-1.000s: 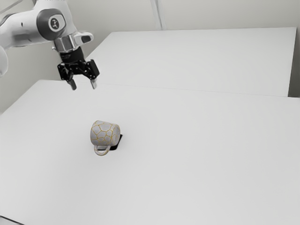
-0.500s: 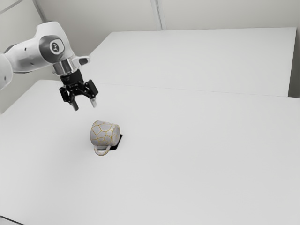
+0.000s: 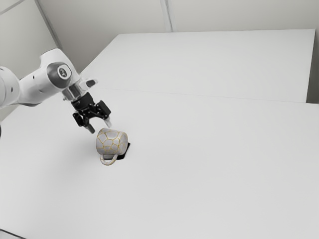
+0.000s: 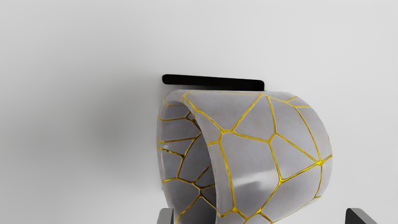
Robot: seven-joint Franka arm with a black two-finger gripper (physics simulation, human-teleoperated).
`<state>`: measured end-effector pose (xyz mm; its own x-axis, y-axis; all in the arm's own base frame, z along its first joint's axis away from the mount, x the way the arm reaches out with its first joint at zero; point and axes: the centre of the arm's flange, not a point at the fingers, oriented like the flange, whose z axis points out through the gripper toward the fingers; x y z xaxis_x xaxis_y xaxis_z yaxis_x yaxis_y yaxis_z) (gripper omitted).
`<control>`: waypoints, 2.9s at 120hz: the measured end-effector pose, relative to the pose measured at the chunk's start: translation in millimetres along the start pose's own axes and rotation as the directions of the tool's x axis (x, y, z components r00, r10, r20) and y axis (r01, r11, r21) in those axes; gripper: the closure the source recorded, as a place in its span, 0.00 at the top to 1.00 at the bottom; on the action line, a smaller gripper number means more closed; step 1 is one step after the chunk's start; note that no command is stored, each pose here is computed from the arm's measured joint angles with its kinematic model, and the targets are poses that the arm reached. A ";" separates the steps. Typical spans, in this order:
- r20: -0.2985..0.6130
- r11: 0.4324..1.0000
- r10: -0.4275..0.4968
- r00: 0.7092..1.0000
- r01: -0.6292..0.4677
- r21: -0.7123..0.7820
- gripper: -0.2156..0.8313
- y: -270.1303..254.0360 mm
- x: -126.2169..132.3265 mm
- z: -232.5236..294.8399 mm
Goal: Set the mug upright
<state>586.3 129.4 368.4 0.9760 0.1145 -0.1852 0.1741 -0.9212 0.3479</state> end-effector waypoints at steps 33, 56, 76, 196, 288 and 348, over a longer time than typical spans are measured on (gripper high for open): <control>-0.072 0.993 0.016 0.997 -0.024 -0.116 0.79 -13.9 10.2 18.8; -0.074 0.982 0.020 0.997 -0.034 -0.186 0.79 -20.9 6.1 40.2; -0.102 0.960 0.021 0.995 -0.048 -0.274 0.79 -21.6 3.5 50.3; -0.254 0.886 0.393 0.884 -0.438 -0.152 0.10 82.1 -36.1 -19.1; -0.097 0.793 0.554 0.827 -0.489 0.363 0.10 156.3 -138.8 55.1; -0.209 0.773 0.575 0.791 -0.440 0.458 0.09 136.2 -149.0 99.6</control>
<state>451.5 -50.2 351.8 0.8996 -0.3609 0.2459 -0.3549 -0.9323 -0.0702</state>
